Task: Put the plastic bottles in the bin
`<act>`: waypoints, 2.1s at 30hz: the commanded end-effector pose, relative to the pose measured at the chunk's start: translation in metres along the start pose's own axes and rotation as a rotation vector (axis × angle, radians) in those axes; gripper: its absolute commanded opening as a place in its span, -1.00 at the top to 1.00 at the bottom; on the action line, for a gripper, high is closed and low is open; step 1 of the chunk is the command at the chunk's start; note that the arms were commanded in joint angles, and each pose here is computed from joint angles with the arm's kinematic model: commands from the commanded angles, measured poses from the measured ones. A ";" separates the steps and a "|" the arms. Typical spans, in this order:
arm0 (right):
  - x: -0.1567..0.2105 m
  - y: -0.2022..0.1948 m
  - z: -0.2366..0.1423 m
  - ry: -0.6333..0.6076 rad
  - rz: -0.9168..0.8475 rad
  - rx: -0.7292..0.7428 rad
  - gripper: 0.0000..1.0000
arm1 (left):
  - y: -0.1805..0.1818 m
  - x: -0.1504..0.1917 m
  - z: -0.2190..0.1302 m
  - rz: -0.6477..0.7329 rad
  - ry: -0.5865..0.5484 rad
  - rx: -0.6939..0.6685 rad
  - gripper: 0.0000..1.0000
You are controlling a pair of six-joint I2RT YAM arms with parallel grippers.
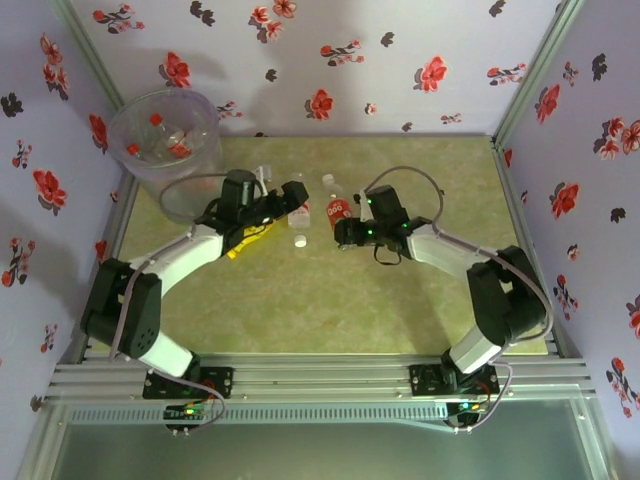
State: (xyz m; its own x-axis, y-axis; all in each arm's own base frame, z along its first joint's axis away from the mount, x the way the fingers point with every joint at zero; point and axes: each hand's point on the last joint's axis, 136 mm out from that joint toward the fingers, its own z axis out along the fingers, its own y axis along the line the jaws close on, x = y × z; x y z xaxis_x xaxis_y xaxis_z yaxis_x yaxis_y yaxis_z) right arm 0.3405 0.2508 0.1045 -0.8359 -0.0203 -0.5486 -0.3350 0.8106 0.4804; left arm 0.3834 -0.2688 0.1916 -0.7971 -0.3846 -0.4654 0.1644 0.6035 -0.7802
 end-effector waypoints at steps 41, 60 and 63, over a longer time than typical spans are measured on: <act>-0.009 0.046 -0.046 -0.141 -0.009 -0.337 -0.91 | -0.048 -0.022 0.046 0.029 0.055 0.165 -0.10; 0.011 -0.031 -0.079 -0.184 0.146 -0.085 -0.98 | -0.116 -0.200 -0.118 0.296 -0.316 0.107 0.32; 0.011 -0.032 -0.078 -0.178 0.152 -0.081 -0.98 | -0.115 -0.228 -0.157 0.290 -0.407 0.083 0.43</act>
State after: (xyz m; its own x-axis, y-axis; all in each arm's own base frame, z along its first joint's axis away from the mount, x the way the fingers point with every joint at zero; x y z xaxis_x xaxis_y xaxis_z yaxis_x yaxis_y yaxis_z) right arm 0.3052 0.1838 0.1397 -0.7958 0.2076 -0.5688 -0.2635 0.7271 0.6339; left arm 0.4650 -0.1669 0.4264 -0.4761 -0.4584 -0.7505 0.4059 0.6426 -0.6499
